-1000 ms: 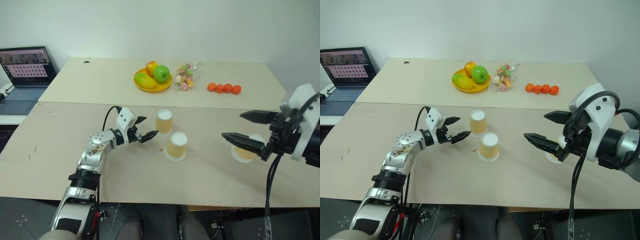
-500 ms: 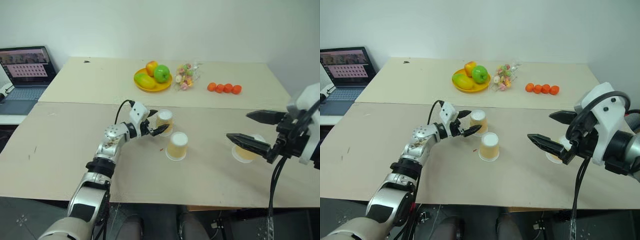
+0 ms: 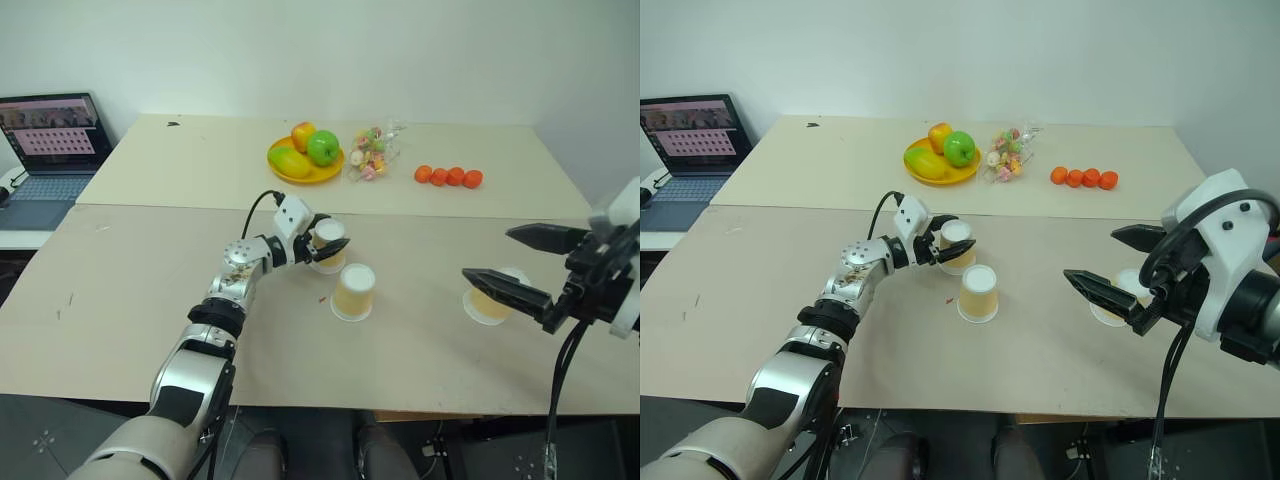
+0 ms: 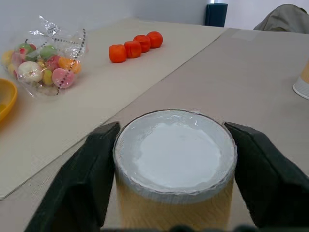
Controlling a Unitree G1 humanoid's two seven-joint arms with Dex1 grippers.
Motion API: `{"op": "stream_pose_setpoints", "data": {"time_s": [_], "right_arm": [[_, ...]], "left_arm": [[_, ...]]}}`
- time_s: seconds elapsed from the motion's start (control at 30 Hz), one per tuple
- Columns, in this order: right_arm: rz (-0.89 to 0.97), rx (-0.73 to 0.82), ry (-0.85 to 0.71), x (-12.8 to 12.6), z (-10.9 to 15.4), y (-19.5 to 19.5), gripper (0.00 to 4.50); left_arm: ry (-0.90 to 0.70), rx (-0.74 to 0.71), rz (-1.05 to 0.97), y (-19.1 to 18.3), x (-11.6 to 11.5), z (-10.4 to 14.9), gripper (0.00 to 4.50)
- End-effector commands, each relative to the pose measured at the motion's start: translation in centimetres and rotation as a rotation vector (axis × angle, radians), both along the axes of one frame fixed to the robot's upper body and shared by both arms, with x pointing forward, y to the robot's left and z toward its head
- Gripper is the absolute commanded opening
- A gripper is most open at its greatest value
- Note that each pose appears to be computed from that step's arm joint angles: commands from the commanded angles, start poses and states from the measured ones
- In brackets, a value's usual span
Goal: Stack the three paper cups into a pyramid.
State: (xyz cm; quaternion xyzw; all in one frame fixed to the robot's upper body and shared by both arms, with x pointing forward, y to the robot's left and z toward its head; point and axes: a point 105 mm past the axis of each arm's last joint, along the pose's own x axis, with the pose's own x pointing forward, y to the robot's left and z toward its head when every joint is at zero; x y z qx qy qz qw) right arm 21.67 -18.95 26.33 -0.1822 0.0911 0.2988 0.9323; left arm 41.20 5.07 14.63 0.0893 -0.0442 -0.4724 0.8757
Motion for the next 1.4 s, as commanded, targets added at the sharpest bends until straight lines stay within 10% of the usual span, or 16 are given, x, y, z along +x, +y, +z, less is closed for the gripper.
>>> {"op": "stream_pose_setpoints", "data": {"time_s": [0.03,0.6,0.87,1.4], "right_arm": [[-0.015,-0.014,-0.059,-0.2,1.2,-0.2,4.50],[0.052,0.016,-0.048,1.6,0.8,0.5,4.50],[0.153,0.031,-0.019,3.1,-0.2,1.7,4.50],[0.202,-0.016,-0.012,3.9,0.9,1.7,4.50]], "left_arm": [[-0.051,0.002,-0.012,-0.3,0.2,1.4,2.43],[-0.148,0.028,-0.040,3.9,-2.2,6.2,2.42],[-0.024,0.184,-0.081,9.3,-9.4,2.6,2.42],[-0.020,0.022,0.018,5.6,-9.0,1.4,2.42]]}}
